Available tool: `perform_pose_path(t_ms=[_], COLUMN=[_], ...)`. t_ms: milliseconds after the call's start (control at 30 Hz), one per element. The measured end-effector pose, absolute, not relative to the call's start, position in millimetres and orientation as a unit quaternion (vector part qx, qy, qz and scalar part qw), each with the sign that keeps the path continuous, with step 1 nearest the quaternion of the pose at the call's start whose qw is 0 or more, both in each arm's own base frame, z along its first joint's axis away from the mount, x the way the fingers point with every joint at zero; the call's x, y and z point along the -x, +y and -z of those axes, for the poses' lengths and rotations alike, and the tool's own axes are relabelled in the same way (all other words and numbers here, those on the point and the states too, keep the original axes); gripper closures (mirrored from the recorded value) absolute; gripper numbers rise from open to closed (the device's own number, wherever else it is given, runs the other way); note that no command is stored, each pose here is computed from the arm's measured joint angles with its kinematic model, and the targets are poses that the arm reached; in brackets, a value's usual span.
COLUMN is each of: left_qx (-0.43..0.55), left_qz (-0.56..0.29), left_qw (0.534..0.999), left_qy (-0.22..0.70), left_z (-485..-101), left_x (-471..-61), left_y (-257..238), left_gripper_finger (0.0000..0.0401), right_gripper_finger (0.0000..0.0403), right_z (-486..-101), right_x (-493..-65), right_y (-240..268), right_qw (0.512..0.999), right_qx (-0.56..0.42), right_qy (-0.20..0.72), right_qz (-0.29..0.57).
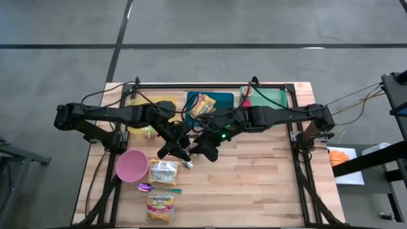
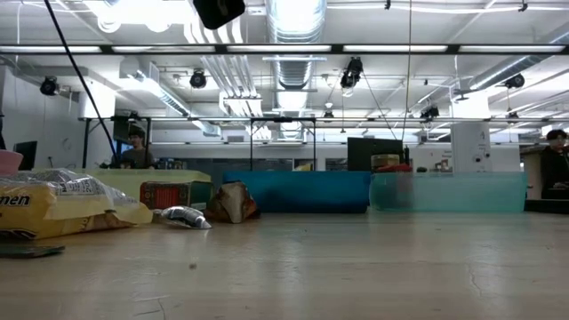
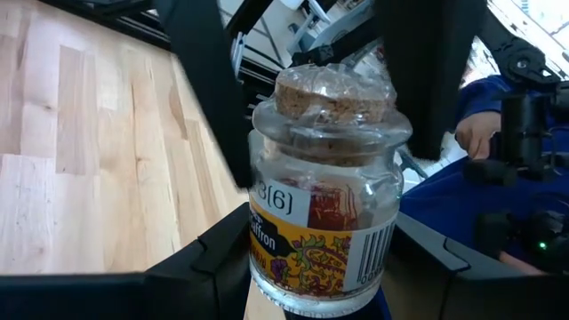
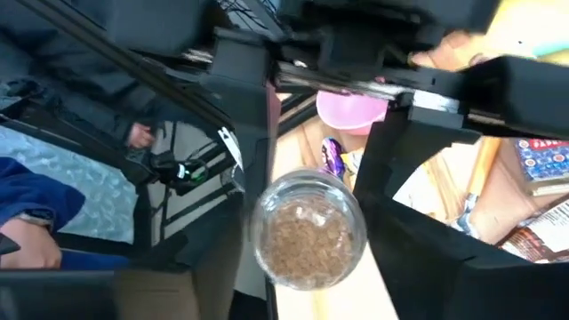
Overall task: Pick & Place Food Item
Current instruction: Put the bottom brown seasoning bottle into the light green bin
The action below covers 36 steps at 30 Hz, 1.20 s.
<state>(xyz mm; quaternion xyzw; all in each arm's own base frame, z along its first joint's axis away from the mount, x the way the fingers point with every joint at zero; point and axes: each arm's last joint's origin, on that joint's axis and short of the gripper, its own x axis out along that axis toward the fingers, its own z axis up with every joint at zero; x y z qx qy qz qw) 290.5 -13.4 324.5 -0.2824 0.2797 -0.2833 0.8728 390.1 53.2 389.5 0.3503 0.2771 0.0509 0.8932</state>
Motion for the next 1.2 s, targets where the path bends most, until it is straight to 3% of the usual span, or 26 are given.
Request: perform_pose_path(t_ms=[167,567,833,1200], left_qx=[0.284,0.283,0.296,0.303], left_qz=[0.281,0.281,0.275,0.253], left_qw=[0.872,0.873,0.871,0.881], left_qy=[0.282,0.281,0.281,0.260], left_z=[-323.8,-323.9,-325.1,-339.0], left_x=[-290.5,-290.6,-290.8,-278.0], left_y=[-13.1,-13.1,-12.6,-0.4], left_gripper_finger=[0.0207,0.0207,0.0137,0.0125], right_gripper_finger=[0.0228,0.0233,0.0233,0.0233], right_z=[-387.0,-386.4,-385.3,-395.9], right_x=[-391.7,-391.3,-390.4,-372.2], right_y=[54.1,55.8,56.2,51.1], right_qw=[0.892,0.894,0.892,0.896], right_qx=[-0.349,-0.343,-0.341,-0.329], right_qy=[0.282,0.284,0.290,0.299], right_qz=[-0.054,-0.053,-0.052,-0.017])
